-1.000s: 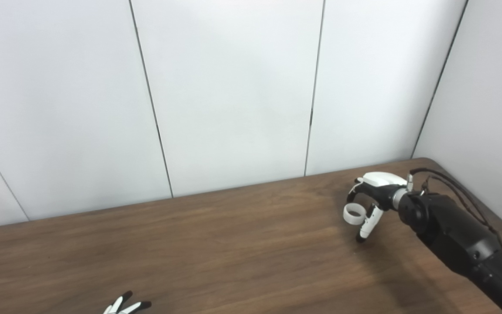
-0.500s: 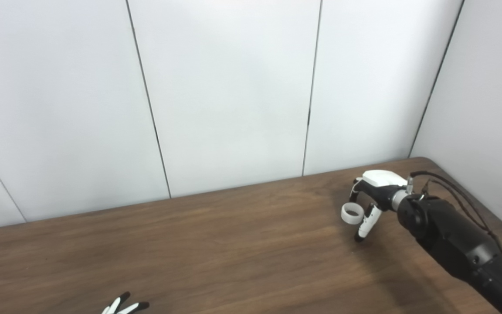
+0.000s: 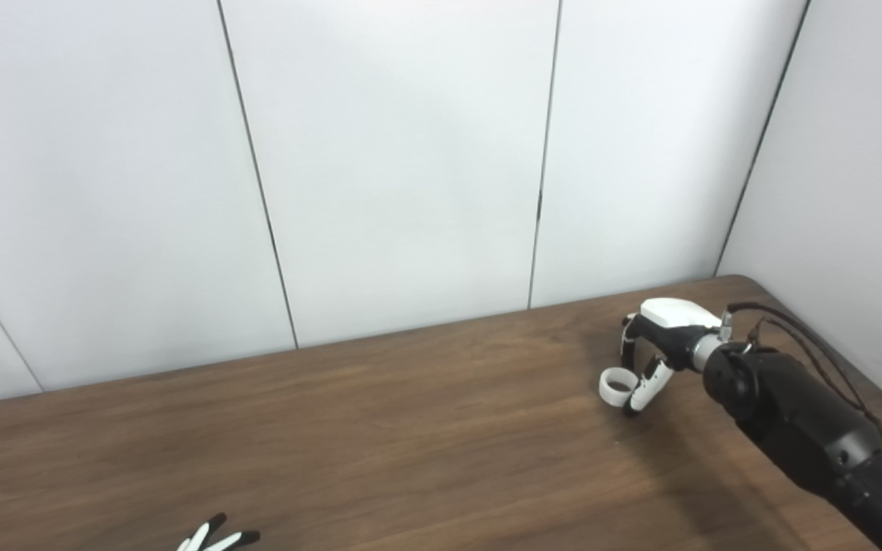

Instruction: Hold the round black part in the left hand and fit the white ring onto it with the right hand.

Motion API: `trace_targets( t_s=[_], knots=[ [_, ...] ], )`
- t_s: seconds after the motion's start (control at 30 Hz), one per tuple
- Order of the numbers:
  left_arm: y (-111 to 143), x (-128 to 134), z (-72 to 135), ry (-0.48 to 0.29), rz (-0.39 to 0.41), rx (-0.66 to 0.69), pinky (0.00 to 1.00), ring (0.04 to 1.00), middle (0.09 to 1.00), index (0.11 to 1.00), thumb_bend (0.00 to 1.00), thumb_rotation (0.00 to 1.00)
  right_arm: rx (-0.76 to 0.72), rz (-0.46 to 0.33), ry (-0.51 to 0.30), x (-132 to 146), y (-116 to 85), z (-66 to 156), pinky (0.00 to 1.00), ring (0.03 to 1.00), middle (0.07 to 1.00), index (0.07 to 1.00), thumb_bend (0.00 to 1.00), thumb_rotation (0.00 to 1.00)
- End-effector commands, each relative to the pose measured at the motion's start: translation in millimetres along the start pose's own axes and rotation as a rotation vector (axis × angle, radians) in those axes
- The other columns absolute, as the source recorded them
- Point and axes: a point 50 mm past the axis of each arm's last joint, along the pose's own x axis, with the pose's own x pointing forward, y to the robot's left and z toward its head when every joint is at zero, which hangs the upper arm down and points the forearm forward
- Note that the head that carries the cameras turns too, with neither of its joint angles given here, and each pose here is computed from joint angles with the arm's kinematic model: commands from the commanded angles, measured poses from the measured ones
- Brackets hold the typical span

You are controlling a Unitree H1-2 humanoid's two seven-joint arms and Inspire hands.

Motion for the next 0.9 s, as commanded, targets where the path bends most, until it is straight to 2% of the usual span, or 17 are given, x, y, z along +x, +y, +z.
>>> trace_targets(
  t_s=[0.0,0.43,0.6,0.7,0.73,0.83,0.87],
  knots=[
    [5.8,-0.6,0.1,-0.028,0.023,-0.001,1.00,1.000,0.861,0.479,0.52,0.04,-0.068,0.052,0.080,-1.4,19.9,-22.2,0.89,0.959,0.917,0.482,0.52,0.13],
    [4.8,0.2,-1.1,-0.030,0.021,-0.002,1.00,1.000,0.861,0.479,0.52,0.04,-0.064,0.049,0.075,-0.8,20.7,-20.5,0.87,0.948,0.906,0.485,0.52,0.13],
    [5.0,-0.4,-0.8,-0.030,0.022,0.000,1.00,1.000,0.861,0.479,0.52,0.04,-0.070,0.065,0.082,-1.0,21.1,-19.5,0.87,0.949,0.914,0.487,0.52,0.13],
    [5.0,-0.6,-0.6,-0.029,0.020,0.000,1.00,1.000,0.862,0.480,0.52,0.04,-0.047,0.095,0.093,-0.2,21.3,-18.7,0.91,0.973,0.936,0.492,0.52,0.14],
    [5.1,-0.6,-0.5,-0.029,0.020,-0.002,1.00,1.000,0.863,0.480,0.52,0.04,-0.040,0.109,0.095,0.5,21.5,-18.9,0.92,0.990,0.958,0.639,0.75,0.16],
    [5.0,-0.6,-0.1,-0.029,0.022,-0.006,1.00,1.000,0.864,0.479,0.52,0.04,-0.038,0.138,0.098,2.3,22.4,-18.8,0.91,0.999,0.992,0.770,0.89,0.22],
    [5.1,-0.6,0.0,-0.028,0.022,-0.007,1.00,1.000,0.864,0.479,0.52,0.04,-0.042,0.143,0.098,2.8,22.8,-18.5,0.91,1.000,0.996,0.786,0.90,0.23]
  ],
)
